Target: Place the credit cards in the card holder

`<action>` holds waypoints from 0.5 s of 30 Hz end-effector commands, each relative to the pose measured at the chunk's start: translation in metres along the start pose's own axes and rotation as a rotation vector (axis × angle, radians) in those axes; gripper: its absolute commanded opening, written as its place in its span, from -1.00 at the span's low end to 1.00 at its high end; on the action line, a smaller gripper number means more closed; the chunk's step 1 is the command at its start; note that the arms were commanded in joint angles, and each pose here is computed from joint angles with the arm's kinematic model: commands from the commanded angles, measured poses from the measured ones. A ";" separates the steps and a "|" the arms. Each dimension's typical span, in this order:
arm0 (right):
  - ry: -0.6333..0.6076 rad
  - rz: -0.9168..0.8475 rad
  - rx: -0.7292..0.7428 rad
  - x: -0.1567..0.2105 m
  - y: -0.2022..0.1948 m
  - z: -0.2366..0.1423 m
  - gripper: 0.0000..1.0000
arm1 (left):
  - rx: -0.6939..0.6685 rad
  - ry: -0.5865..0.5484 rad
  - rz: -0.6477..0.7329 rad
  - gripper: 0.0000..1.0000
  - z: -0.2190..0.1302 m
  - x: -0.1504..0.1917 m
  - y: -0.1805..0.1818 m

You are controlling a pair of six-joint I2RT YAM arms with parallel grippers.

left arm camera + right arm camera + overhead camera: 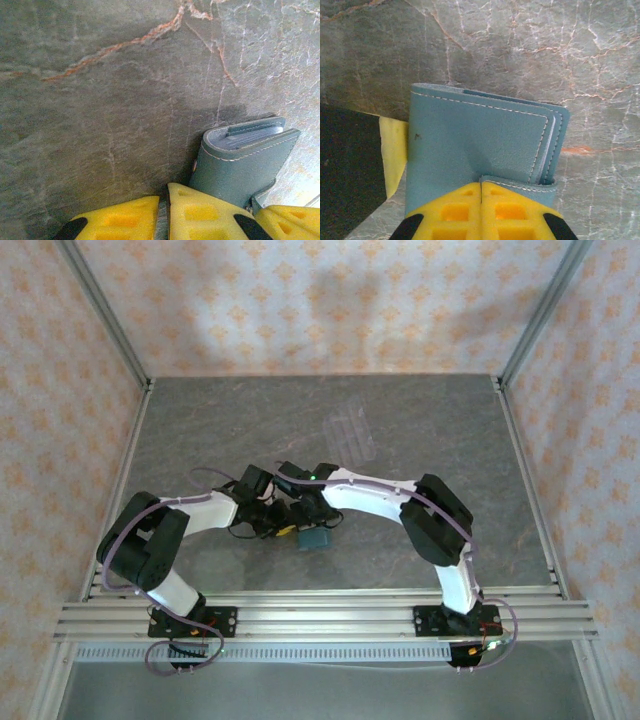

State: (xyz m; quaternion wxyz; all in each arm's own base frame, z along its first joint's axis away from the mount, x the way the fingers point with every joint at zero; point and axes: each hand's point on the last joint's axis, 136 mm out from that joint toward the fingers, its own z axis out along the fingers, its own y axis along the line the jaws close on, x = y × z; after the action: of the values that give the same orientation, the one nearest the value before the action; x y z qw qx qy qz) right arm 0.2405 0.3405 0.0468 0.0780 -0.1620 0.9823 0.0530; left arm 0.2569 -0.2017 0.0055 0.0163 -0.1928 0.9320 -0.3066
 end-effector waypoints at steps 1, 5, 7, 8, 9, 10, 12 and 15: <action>-0.030 0.039 -0.062 -0.005 0.006 -0.009 -1.00 | 0.026 0.038 0.085 -0.72 0.046 0.016 -0.005; -0.027 0.052 -0.076 -0.004 0.006 -0.006 -1.00 | 0.023 0.041 0.088 -0.71 0.047 0.017 -0.006; -0.019 0.053 -0.075 -0.002 0.006 -0.005 -1.00 | 0.020 0.041 0.086 -0.72 0.048 0.017 -0.005; -0.019 0.056 -0.076 -0.002 0.005 -0.005 -1.00 | 0.020 0.040 0.085 -0.72 0.048 0.016 -0.005; -0.020 0.058 -0.077 -0.002 0.005 -0.005 -1.00 | 0.019 0.041 0.086 -0.72 0.048 0.016 -0.005; -0.018 0.060 -0.080 -0.001 0.005 -0.004 -1.00 | 0.019 0.040 0.087 -0.71 0.048 0.016 -0.005; -0.009 0.066 -0.087 0.001 0.005 -0.002 -1.00 | 0.017 0.042 0.087 -0.71 0.049 0.016 -0.005; 0.005 0.071 -0.088 0.006 0.003 0.002 -1.00 | 0.014 0.044 0.085 -0.72 0.050 0.016 -0.004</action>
State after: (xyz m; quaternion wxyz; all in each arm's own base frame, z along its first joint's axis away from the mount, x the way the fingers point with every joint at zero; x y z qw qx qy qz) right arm 0.2414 0.3401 0.0452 0.0765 -0.1368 0.9841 0.0831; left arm 0.2586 -0.2048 0.0052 0.0134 -0.1959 0.9311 -0.3074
